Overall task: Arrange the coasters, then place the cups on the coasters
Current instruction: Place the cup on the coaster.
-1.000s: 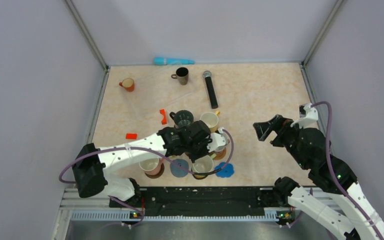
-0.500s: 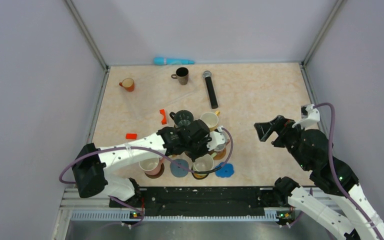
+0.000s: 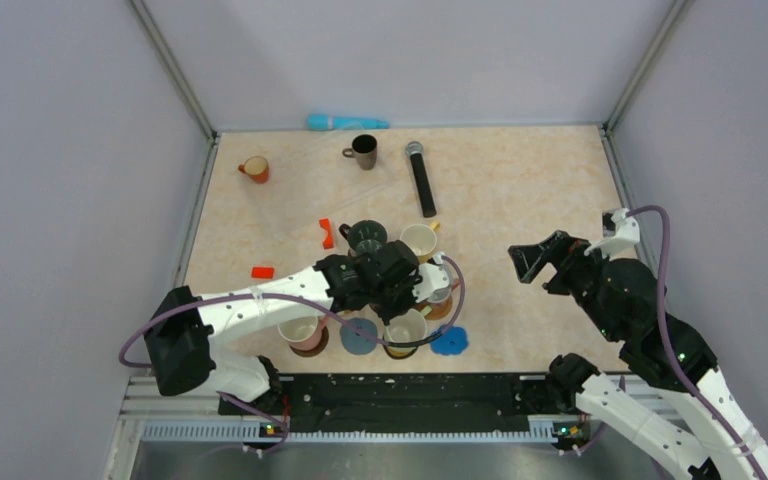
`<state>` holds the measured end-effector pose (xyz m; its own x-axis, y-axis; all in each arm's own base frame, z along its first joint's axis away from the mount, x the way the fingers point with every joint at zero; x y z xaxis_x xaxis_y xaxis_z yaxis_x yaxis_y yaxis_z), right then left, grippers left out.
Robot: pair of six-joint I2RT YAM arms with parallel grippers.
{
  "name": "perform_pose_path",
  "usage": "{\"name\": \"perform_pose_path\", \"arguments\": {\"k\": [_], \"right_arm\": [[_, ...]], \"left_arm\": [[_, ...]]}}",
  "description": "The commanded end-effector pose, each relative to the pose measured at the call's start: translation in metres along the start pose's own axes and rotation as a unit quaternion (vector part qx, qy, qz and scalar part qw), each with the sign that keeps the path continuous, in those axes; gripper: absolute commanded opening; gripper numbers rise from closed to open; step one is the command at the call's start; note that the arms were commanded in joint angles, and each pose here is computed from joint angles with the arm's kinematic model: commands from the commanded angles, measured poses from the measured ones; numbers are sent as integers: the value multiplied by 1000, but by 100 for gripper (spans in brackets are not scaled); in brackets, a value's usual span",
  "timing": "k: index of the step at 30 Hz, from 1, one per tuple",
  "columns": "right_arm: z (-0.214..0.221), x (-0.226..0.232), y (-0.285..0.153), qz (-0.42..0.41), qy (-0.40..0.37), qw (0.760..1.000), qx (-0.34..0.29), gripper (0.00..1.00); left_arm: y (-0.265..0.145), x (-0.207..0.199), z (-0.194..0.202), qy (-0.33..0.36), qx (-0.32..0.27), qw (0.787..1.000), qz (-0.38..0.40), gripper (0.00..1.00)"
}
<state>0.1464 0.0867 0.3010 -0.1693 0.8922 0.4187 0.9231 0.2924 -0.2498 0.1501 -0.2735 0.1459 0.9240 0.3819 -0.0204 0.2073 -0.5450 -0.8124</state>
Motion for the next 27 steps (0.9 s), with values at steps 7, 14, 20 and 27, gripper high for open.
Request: {"name": "perform_pose_path", "arguments": {"k": [7,14,20,27], "right_arm": [[-5,2,-3,-9,5,1000,-11,97],[-4,2,-3,-9,5,1000,-11,97],[-4,2,-3,-9,5,1000,-11,97],[-3,1,-3,-9,5,1000,-11,97]], "left_arm": [[-5,1,-19,-9,-45,999,-1,22],[-7,2,-19,-11,-47,999,-7,31],[-10,2,-21,-12,-53,999,-6,33],[-36,20,-46,-17,-93,993,-67,42]]}}
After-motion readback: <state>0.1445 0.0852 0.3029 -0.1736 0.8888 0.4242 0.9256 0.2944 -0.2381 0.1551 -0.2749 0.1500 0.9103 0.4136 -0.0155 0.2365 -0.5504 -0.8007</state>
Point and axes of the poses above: each gripper's point midway between its finger pads, its own y axis out along the fingers, its own x axis along the line the jaws close on, z = x × y, the point moved 4 cm from there along -y, back along the fingers, and after that the axes turned 5 degrees about -y, right-handed, at the moved point
